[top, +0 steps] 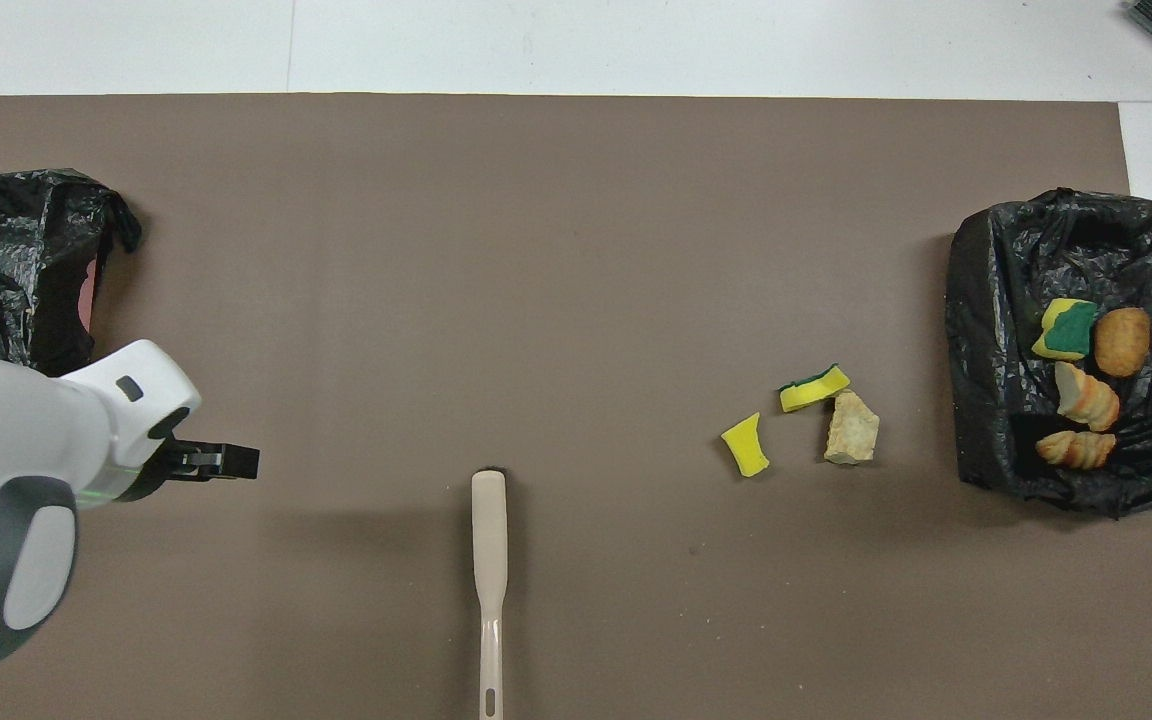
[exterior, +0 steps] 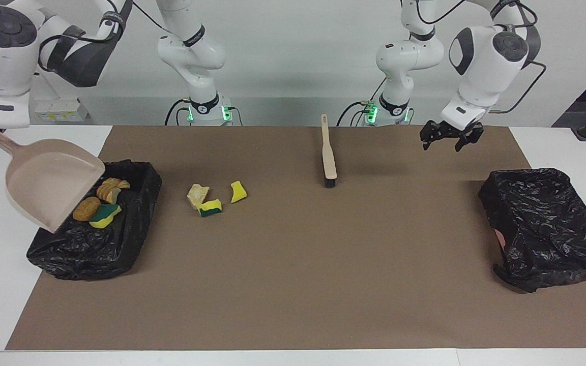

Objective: Sweep and dump trash in bin
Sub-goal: 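Tip the dustpan over the bin while the left gripper sets down the brush, then bring the empty dustpan back and set it on the table with the right gripper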

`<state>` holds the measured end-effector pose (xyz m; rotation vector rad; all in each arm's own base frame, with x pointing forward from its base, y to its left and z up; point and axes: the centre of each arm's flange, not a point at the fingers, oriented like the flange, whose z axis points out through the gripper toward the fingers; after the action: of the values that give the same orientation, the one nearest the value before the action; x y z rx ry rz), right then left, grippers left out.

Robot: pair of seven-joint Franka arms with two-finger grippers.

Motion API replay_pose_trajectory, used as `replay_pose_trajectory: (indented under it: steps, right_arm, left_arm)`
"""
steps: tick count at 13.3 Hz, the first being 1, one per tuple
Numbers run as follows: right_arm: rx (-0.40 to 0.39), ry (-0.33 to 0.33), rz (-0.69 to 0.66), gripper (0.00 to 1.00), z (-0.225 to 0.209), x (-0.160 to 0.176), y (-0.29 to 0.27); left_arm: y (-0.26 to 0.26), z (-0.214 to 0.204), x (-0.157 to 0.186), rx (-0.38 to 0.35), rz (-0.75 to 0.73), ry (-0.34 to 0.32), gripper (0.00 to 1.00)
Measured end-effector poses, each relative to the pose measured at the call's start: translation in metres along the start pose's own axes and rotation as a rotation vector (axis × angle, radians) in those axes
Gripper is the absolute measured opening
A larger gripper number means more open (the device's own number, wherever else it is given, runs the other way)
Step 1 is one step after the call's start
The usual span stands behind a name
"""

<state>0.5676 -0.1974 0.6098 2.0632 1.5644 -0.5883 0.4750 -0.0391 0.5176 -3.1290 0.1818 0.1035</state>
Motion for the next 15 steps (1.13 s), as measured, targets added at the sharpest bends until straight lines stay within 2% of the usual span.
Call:
replay_pose_trajectory:
  steps: [4, 6, 7, 10, 12, 15]
  right_arm:
    - [0.019, 0.242, -0.032, 0.31, -0.008, 0.027, -0.003]
    - [0.04, 0.365, -0.01, 0.31, -0.012, 0.044, -0.007]
    - [0.056, 0.4, 0.033, 0.31, -0.017, 0.057, -0.01]
    - [0.102, 0.432, 0.191, 0.31, -0.053, 0.123, -0.03]
    - [0.17, 0.48, 0.329, 0.31, -0.074, 0.17, -0.044]
    - [0.278, 0.494, 0.601, 0.31, -0.108, 0.231, -0.065]
  left_arm:
    - [-0.021, -0.037, 0.014, -0.008, -0.036, 0.03, 1.0]
    - [-0.024, -0.057, 0.03, -0.018, -0.033, 0.039, 1.0]
    - [-0.026, -0.066, 0.04, -0.023, -0.03, 0.054, 1.0]
    - [-0.024, -0.089, 0.054, -0.029, -0.019, 0.089, 1.0]
    - [-0.019, -0.106, 0.053, -0.027, -0.016, 0.104, 1.0]
    - [-0.006, -0.112, 0.053, -0.028, -0.027, 0.109, 1.0]
